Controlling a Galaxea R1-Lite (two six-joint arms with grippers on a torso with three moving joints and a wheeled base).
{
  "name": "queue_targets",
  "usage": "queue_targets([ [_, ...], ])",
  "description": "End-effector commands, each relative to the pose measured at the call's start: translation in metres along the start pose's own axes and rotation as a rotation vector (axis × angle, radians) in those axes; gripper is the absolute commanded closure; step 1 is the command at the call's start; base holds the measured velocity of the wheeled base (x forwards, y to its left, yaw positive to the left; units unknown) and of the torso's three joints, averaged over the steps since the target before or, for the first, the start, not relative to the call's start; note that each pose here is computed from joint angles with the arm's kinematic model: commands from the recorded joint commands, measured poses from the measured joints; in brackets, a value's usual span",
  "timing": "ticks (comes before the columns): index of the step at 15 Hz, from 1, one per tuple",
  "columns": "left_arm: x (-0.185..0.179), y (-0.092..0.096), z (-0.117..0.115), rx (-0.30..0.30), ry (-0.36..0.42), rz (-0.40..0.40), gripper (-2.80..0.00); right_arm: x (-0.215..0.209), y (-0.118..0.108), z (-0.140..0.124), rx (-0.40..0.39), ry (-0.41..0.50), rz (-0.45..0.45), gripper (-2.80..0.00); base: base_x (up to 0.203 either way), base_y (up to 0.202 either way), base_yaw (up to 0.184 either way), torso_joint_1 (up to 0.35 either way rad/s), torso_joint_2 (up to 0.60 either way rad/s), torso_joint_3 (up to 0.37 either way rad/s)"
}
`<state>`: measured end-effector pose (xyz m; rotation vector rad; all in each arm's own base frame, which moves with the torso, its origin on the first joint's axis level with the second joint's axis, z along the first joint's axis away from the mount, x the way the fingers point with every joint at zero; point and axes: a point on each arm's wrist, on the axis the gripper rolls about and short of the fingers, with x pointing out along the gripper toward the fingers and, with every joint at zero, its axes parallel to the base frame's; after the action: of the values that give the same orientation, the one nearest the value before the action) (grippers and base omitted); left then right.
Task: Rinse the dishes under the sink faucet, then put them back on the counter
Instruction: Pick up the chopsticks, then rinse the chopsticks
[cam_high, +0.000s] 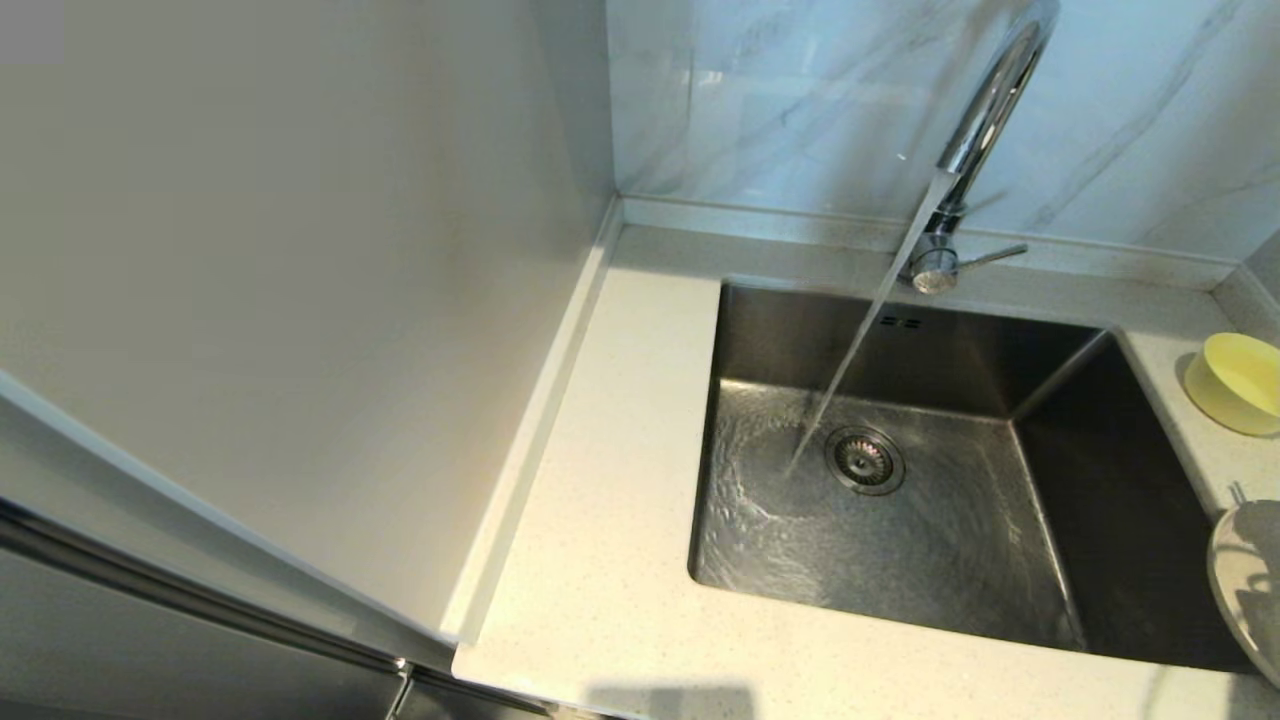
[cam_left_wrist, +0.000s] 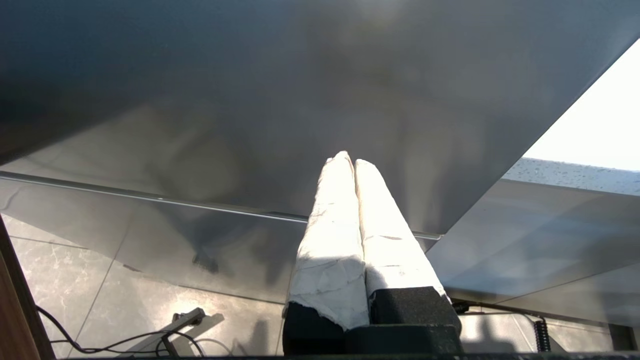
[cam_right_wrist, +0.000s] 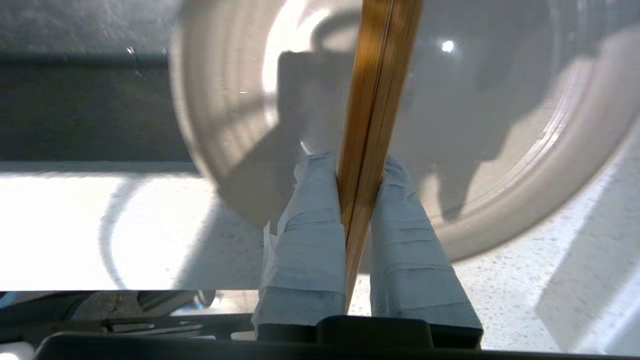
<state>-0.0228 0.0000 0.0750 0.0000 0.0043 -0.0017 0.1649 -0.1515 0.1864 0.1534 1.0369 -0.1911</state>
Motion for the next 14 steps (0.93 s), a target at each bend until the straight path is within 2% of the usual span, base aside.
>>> queue_targets([
  [1, 0.000, 0.000, 0.000, 0.000, 0.000, 0.000, 0.00, -0.017, 0.012, -0.001, -0.041, -0.061, -0.008, 0.00, 0.000, 0.000, 0.000, 0.000, 0.00, 0.000],
  [3, 0.000, 0.000, 0.000, 0.000, 0.000, 0.000, 0.00, -0.020, 0.027, 0.003, -0.110, -0.084, 0.025, 0.00, 0.000, 0.000, 0.000, 0.000, 0.00, 0.000],
  [5, 0.000, 0.000, 0.000, 0.000, 0.000, 0.000, 0.00, -0.019, 0.051, 0.010, -0.212, -0.099, 0.078, 0.00, 0.000, 0.000, 0.000, 0.000, 0.00, 0.000],
  [11, 0.000, 0.000, 0.000, 0.000, 0.000, 0.000, 0.00, -0.008, 0.151, 0.034, -0.595, -0.290, 0.173, 0.00, 0.000, 0.000, 0.000, 0.000, 0.00, 0.000],
  [12, 0.000, 0.000, 0.000, 0.000, 0.000, 0.000, 0.00, -0.002, 0.168, 0.038, -0.620, -0.315, 0.168, 0.00, 0.000, 0.000, 0.000, 0.000, 0.00, 0.000],
  [14, 0.000, 0.000, 0.000, 0.000, 0.000, 0.000, 0.00, 0.017, 0.201, 0.048, -0.596, -0.374, 0.129, 0.00, 0.000, 0.000, 0.000, 0.000, 0.00, 0.000],
])
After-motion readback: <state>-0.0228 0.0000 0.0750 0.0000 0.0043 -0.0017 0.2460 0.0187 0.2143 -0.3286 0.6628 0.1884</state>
